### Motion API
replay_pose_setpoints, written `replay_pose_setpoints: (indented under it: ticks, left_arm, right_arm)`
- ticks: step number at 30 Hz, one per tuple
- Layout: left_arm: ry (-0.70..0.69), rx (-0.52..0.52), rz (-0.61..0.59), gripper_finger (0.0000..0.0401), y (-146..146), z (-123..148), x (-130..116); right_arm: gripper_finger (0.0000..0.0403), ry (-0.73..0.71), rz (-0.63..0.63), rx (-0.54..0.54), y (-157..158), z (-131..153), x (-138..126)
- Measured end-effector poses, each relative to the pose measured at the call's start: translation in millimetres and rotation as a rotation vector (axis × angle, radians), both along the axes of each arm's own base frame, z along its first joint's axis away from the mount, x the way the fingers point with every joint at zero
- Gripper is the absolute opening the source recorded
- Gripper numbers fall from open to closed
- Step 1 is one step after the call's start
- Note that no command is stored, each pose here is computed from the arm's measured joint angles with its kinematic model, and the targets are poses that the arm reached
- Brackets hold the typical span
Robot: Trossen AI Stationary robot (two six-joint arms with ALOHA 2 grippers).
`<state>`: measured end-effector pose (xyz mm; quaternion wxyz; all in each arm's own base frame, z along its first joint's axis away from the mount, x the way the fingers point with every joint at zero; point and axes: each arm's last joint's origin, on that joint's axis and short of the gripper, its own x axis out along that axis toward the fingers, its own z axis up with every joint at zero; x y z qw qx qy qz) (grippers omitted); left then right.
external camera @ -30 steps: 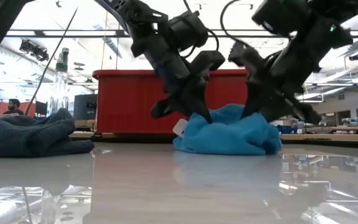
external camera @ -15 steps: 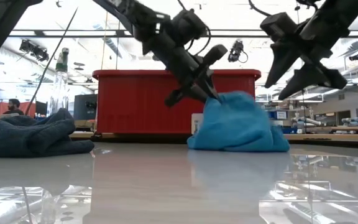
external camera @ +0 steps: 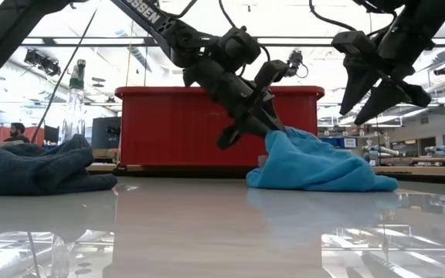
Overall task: Fold laundry
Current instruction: Fold the light blue shorts
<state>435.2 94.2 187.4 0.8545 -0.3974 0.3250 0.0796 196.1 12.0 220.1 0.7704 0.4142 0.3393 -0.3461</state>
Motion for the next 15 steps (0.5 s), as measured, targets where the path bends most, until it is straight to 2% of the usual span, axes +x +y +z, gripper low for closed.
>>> replay_pose_setpoints:
  ticks: [4, 8, 15]
  left_arm:
    - [-0.087, 0.006, -0.063, 0.0039, 2.8, 6.0, 3.4]
    - [-0.190, -0.064, -0.151, 0.0039, 3.8, 14.0, 6.8]
    - [-0.155, -0.113, -0.239, 0.0039, 0.4, 4.7, 5.9]
  right_arm:
    - [0.0174, 0.015, 0.064, 0.001, -4.2, -1.1, 2.9]
    - [0.0174, 0.007, 0.061, -0.007, -7.2, 1.6, 0.6]
    - [0.0174, -0.054, 0.025, 0.009, -9.4, 11.1, -6.1]
